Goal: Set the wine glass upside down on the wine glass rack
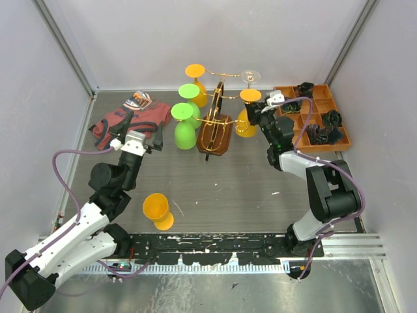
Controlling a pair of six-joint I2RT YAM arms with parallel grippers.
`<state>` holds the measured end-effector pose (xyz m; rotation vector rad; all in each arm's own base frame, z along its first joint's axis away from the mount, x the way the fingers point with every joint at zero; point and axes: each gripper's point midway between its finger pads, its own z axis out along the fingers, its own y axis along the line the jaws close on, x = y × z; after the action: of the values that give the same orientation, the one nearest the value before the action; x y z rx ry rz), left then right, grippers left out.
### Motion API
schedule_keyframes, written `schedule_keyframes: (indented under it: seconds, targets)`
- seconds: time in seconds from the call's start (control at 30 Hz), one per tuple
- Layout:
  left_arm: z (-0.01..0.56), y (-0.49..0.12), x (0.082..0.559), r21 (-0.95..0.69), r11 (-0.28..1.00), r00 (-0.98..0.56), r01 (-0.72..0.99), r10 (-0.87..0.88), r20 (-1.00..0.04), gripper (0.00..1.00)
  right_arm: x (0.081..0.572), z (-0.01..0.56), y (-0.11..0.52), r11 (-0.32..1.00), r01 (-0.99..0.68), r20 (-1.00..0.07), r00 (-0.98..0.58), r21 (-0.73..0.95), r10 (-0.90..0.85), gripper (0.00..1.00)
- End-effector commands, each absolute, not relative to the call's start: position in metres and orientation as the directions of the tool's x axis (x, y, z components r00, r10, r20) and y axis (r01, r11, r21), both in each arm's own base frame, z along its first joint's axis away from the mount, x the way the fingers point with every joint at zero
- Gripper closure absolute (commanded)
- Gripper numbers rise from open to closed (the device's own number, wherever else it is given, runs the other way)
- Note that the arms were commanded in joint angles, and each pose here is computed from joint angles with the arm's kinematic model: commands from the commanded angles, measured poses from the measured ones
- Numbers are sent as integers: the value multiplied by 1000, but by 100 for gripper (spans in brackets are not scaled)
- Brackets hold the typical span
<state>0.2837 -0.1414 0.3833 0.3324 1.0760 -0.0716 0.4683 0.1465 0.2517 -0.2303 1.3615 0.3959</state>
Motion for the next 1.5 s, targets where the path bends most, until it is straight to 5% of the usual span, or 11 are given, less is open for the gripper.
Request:
schedule_keyframes:
  seconds: [0.0,0.5,0.93,1.2,1.47]
  targets:
    - [391,-140,281,216,952,504,216,81,-860,7,453,288,131,935,-353,-954,275,17,121,99]
    - [380,-149,287,240,925,310,294,145,-939,7,426,263,146,888,-459,-977,198,-27,73,96]
    - [352,-131,258,239,897,77,371,227,-971,5,415,262,137,903,-427,-987,158,-51,19,55]
    - [330,-116,237,185,904,-139,384,255,-957,5,384,272,103,951,-297,-990,131,-86,-49,44]
    - [279,-105,199,164,866,-394,473,374,-839,6,361,268,78,984,-172,-991,-135,41,17,39]
